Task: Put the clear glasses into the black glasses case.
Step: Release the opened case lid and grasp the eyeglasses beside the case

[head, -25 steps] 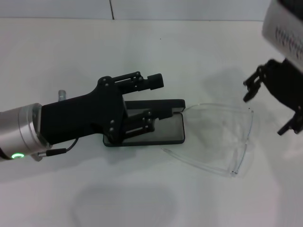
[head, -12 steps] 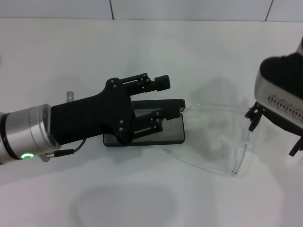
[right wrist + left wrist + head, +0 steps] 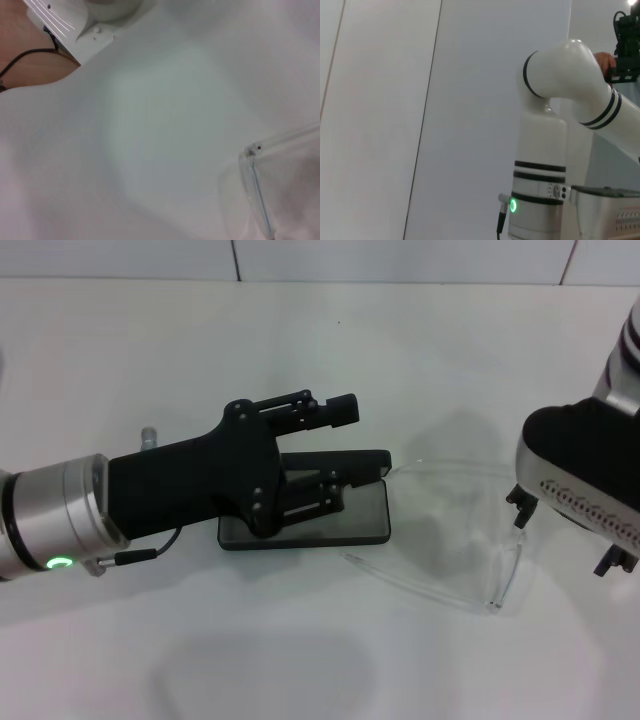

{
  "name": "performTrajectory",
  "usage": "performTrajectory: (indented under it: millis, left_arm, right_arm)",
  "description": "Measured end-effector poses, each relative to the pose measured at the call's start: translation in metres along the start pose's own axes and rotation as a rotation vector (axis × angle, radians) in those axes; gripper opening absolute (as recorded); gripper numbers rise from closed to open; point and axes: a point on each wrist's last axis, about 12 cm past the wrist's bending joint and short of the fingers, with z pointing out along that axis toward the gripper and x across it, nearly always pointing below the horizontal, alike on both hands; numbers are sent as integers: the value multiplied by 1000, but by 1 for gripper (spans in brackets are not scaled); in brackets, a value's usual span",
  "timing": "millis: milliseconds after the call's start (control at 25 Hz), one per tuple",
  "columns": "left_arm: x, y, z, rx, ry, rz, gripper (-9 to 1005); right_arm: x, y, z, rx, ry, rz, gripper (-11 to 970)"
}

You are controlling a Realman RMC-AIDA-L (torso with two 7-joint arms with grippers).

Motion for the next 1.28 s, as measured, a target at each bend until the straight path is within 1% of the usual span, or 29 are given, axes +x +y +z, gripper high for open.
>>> performTrajectory:
  millis: [520, 1120, 1280]
  left_arm:
    - [-3, 2, 2, 4, 3, 12, 537]
    - [-3, 2, 2, 6, 5, 13, 528]
    - [-3, 2, 2, 6, 5, 14, 525]
  right_arm:
    - [-5, -5, 18, 19, 1, -23, 869]
    - [-6, -9, 28, 41, 14, -35, 840]
    - [-5, -11, 32, 58, 26, -36, 676]
